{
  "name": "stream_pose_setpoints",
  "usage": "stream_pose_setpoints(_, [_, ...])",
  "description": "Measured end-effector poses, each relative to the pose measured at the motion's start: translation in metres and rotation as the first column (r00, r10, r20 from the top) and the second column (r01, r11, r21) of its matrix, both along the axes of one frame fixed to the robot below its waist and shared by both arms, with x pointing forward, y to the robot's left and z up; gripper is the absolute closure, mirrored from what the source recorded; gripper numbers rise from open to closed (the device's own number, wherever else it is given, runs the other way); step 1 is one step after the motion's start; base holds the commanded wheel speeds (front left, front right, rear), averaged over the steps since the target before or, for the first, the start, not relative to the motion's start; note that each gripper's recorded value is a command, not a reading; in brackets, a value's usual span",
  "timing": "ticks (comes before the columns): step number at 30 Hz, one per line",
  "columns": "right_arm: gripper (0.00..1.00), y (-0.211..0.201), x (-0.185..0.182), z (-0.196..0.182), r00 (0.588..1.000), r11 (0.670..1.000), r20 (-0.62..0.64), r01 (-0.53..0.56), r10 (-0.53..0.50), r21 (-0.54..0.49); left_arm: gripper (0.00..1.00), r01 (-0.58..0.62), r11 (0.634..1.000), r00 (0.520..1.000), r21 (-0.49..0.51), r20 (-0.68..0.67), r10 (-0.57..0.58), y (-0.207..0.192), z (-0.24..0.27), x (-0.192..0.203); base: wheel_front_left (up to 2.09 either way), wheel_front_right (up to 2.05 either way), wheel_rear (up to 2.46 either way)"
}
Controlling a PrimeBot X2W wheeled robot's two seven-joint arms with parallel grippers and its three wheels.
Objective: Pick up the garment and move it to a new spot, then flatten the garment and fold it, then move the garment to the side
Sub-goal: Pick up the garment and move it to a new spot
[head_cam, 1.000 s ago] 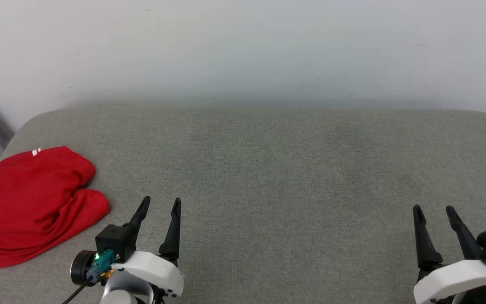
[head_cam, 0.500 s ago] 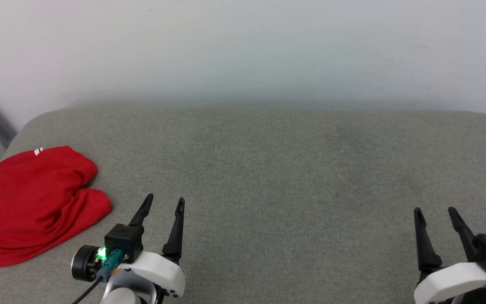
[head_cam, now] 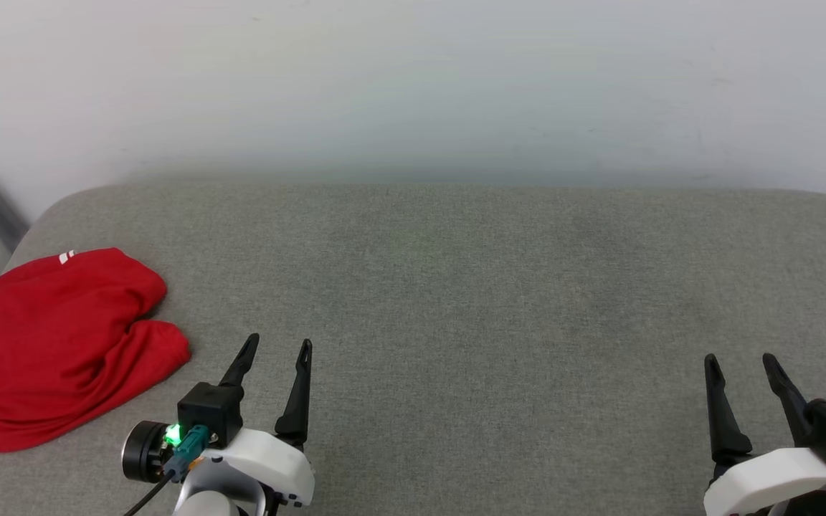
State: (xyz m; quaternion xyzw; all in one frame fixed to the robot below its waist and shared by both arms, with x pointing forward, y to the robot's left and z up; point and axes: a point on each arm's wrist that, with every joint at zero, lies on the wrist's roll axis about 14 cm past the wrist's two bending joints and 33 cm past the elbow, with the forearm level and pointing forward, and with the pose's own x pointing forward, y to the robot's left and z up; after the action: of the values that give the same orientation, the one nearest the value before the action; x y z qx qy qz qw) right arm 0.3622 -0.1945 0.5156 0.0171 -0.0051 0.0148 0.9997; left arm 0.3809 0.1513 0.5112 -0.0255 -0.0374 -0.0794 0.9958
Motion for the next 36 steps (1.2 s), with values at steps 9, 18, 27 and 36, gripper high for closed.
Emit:
stream_pose_setpoints(9, [0.00, 0.008, 0.004, 0.001, 1.000, 1.000, 0.007, -0.025, 0.025, 0.001, 0.00, -0.049, 0.999, 0.999, -0.013, -0.012, 0.049, 0.013, -0.003, -0.002, 0.00, 0.00, 0.00])
stream_pose_setpoints(18, [0.00, 0.056, 0.018, 0.011, 0.986, 0.987, 0.042, -0.163, 0.163, -0.001, 0.00, -0.201, 0.979, 0.979, -0.012, -0.018, 0.201, 0.064, -0.005, -0.017, 0.00, 0.00, 0.00])
stream_pose_setpoints(27, [0.00, 0.121, 0.031, 0.022, 0.937, 0.940, 0.069, -0.342, 0.341, -0.009, 0.00, -0.382, 0.924, 0.924, -0.014, -0.022, 0.382, 0.125, -0.007, -0.054, 0.00, 0.00, 0.00])
stream_pose_setpoints(36, [0.00, 0.186, 0.034, 0.026, 0.858, 0.861, 0.072, -0.507, 0.508, -0.030, 0.00, -0.542, 0.841, 0.840, -0.005, -0.029, 0.541, 0.178, -0.009, -0.102, 0.00, 0.00, 0.00])
